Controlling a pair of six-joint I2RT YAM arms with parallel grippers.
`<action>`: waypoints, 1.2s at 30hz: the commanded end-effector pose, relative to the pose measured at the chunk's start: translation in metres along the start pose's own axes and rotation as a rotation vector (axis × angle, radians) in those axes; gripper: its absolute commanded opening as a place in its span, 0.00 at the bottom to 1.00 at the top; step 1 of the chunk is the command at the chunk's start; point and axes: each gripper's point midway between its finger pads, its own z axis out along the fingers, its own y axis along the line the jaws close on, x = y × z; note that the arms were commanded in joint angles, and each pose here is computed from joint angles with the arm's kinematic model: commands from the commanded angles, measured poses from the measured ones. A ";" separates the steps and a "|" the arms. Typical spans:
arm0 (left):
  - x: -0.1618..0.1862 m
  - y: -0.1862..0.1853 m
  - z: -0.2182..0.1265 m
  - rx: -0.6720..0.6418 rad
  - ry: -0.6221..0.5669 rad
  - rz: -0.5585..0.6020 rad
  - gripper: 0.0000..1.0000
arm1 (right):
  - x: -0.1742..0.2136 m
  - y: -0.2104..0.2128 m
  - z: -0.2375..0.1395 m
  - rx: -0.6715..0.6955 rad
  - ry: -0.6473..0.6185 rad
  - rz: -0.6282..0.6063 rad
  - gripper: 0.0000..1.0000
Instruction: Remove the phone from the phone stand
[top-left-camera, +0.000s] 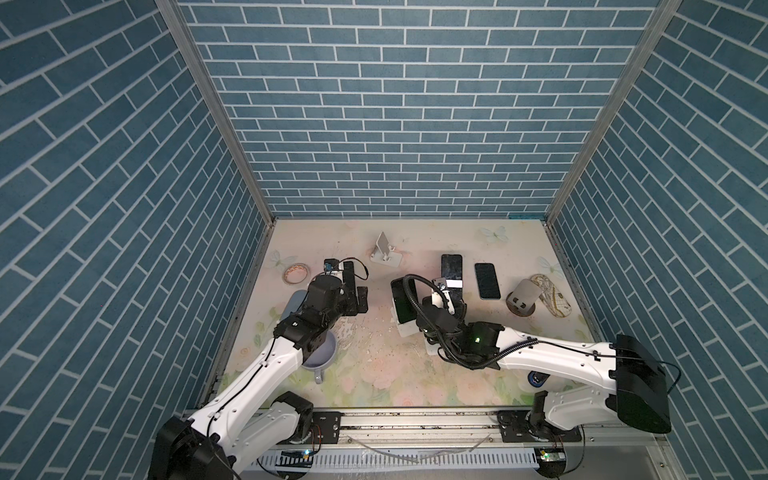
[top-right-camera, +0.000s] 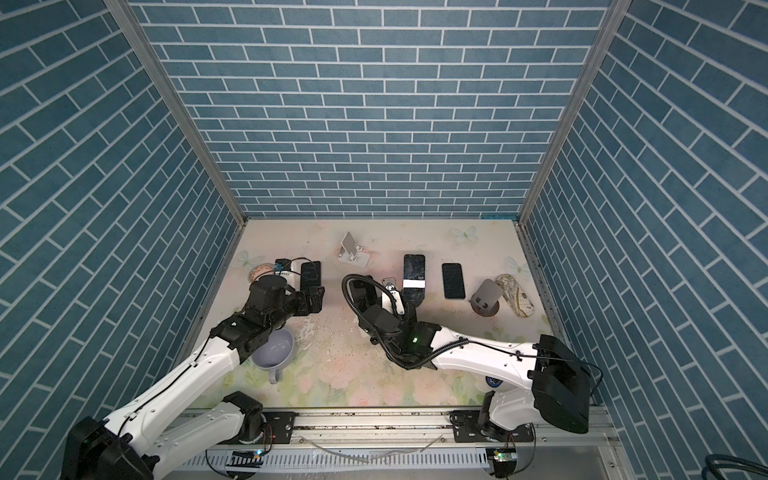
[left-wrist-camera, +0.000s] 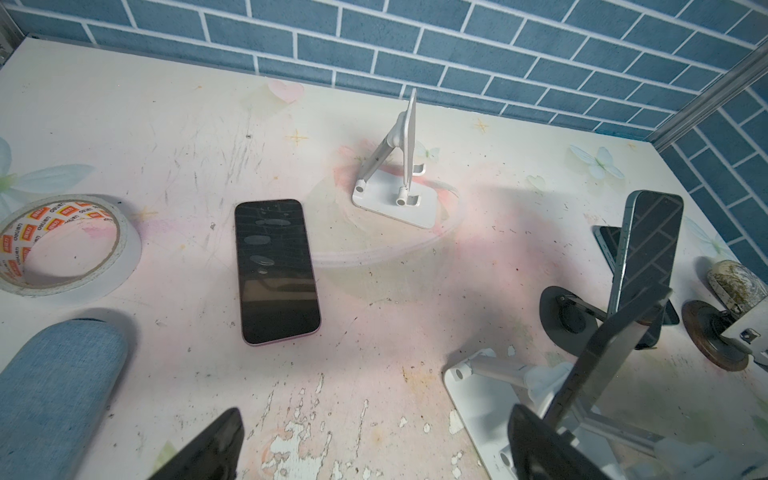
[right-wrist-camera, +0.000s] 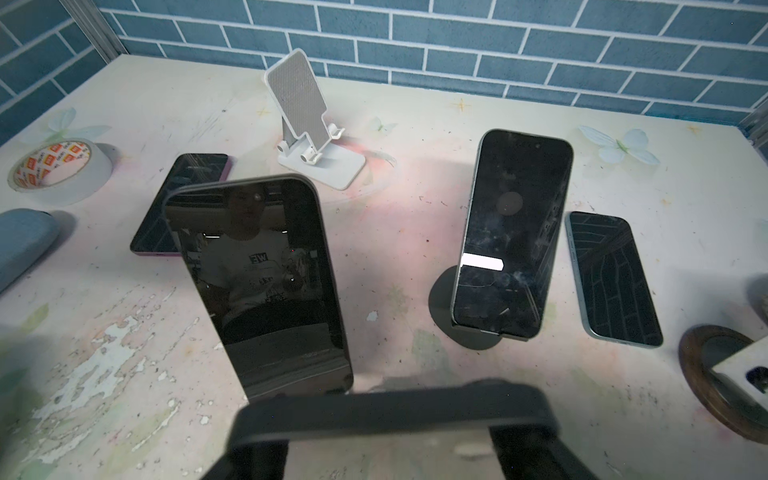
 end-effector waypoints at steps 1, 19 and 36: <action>-0.007 0.000 -0.003 -0.004 -0.009 0.009 1.00 | -0.026 -0.011 -0.022 0.001 -0.034 0.044 0.40; -0.016 -0.005 -0.001 0.005 -0.012 0.009 1.00 | 0.015 -0.120 -0.060 0.152 0.152 0.259 0.37; -0.014 0.000 -0.001 -0.023 0.000 0.021 1.00 | 0.091 -0.172 -0.025 0.299 0.494 0.209 0.36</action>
